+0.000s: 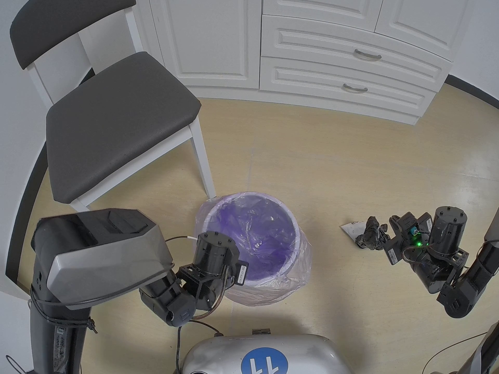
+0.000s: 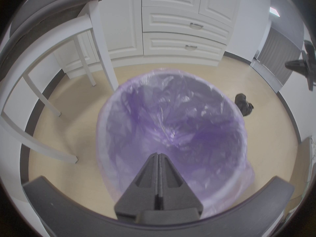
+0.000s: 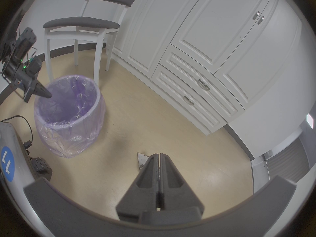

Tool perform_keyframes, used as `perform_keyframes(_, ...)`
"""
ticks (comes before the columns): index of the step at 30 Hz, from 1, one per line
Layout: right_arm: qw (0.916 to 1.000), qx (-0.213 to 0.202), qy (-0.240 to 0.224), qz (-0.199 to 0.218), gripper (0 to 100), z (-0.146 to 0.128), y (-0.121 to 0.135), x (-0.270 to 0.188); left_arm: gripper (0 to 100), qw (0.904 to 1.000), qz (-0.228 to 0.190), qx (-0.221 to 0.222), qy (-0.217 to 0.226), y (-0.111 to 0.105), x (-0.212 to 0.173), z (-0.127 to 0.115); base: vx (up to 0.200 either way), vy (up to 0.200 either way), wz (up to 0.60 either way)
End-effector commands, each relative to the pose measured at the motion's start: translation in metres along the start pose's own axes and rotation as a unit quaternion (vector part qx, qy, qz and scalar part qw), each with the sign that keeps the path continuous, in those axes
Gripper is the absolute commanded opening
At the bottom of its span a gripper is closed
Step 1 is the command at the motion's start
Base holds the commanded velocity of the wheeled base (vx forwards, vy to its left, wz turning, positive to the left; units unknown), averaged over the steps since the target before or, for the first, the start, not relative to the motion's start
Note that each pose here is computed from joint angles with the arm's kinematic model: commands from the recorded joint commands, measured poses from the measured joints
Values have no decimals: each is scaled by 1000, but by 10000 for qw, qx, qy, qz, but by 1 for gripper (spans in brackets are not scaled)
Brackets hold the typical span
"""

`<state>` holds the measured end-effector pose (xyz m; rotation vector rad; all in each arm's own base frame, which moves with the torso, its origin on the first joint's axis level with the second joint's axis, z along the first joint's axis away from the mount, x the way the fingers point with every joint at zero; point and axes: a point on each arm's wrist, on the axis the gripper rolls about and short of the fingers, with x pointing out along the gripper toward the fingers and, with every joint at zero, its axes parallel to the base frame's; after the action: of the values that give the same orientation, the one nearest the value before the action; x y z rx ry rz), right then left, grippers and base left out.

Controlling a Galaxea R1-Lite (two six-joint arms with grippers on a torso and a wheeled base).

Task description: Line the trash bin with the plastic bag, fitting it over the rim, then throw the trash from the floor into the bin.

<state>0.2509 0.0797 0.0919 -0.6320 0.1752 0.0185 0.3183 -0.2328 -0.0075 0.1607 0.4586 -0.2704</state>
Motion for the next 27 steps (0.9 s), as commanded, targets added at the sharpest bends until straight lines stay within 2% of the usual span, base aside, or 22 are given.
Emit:
perform_keyframes(1, 10000, 10, -10, -4, 0, 1, 0, 0, 0, 9994, 115, -123, -310, 7, 14, 21, 0, 0, 0)
perform_keyframes(10, 10000, 26, -17, -18, 0, 1, -1, 1, 0, 9988, 154, -187, -426, 14, 11, 34, 0, 0, 0)
perform_keyframes(11, 10000, 29, -23, -21, 0, 1, -1, 1, 100, 9988, 154, -189, -434, 14, 10, 35, 0, 0, 0)
perform_keyframes(19, 10000, 31, -46, 1, 0, 1, -2, -1, 100, 9983, 205, -255, -480, 24, -8, 41, 0, 0, 0)
perform_keyframes(26, 9997, 42, -222, -4, 0, 1, -3, -4, 100, 9964, 98, -353, -760, 33, -55, 40, 0, 0, 0)
perform_keyframes(27, 9997, -10, -236, -23, 100, 0, -4, -6, 100, 9958, 57, -363, -835, 33, -64, 39, 0, 0, 0)
